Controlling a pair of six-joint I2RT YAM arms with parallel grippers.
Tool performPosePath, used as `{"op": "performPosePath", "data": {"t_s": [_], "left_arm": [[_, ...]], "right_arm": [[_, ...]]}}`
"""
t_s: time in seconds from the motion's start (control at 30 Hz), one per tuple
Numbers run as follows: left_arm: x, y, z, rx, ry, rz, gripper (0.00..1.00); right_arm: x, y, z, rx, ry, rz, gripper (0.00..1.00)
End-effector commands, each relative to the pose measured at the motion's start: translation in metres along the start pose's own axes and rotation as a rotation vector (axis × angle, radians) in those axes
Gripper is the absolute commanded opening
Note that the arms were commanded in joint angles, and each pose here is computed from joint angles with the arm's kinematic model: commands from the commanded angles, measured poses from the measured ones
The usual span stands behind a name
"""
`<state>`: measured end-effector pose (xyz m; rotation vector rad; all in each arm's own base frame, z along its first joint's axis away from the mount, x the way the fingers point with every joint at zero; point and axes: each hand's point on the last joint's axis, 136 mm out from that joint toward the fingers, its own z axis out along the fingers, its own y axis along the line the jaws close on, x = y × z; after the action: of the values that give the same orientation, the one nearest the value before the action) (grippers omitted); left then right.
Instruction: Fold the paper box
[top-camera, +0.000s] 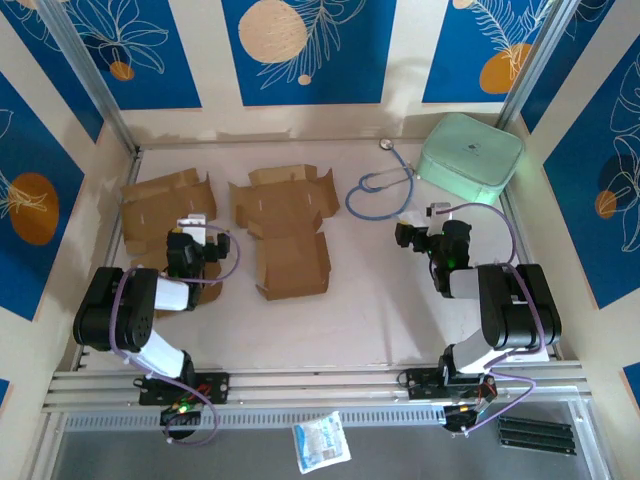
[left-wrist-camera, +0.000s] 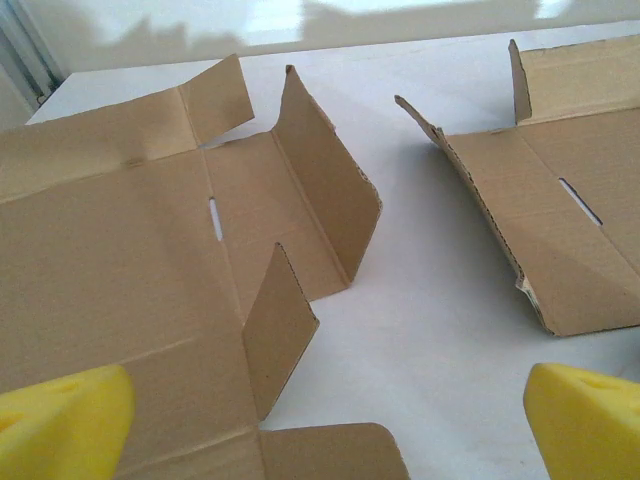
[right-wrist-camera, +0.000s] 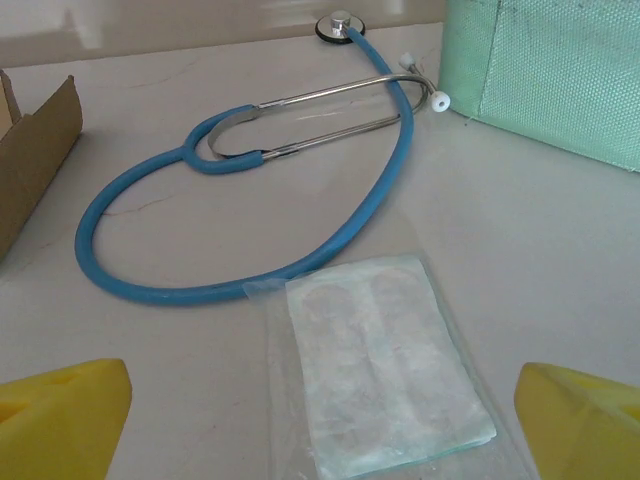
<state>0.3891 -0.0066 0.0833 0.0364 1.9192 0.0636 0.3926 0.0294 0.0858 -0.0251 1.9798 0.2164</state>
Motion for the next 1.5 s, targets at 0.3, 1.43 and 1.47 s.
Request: {"op": "performPosePath", "data": {"t_s": [0.3,1.43,1.47], "left_arm": [[-0.012,-0.006,0.001,0.031,-0.037,-0.006,0.99],[-0.065,-0.087,-0.153,0.213,0.791,-0.586,0.99],[-0.062,-0.088,-0.152,0.216,0.805,-0.572,0.99]], "right_arm": [[-0.009,0.001,0.001,-0.016,-0.020,-0.007,0.99],[-0.009,0.235,0.032,-0.052,0.885,-0.012,0.93],[0.001,0.237,0.033,-0.050,0.914,-0.035,0.93]]}}
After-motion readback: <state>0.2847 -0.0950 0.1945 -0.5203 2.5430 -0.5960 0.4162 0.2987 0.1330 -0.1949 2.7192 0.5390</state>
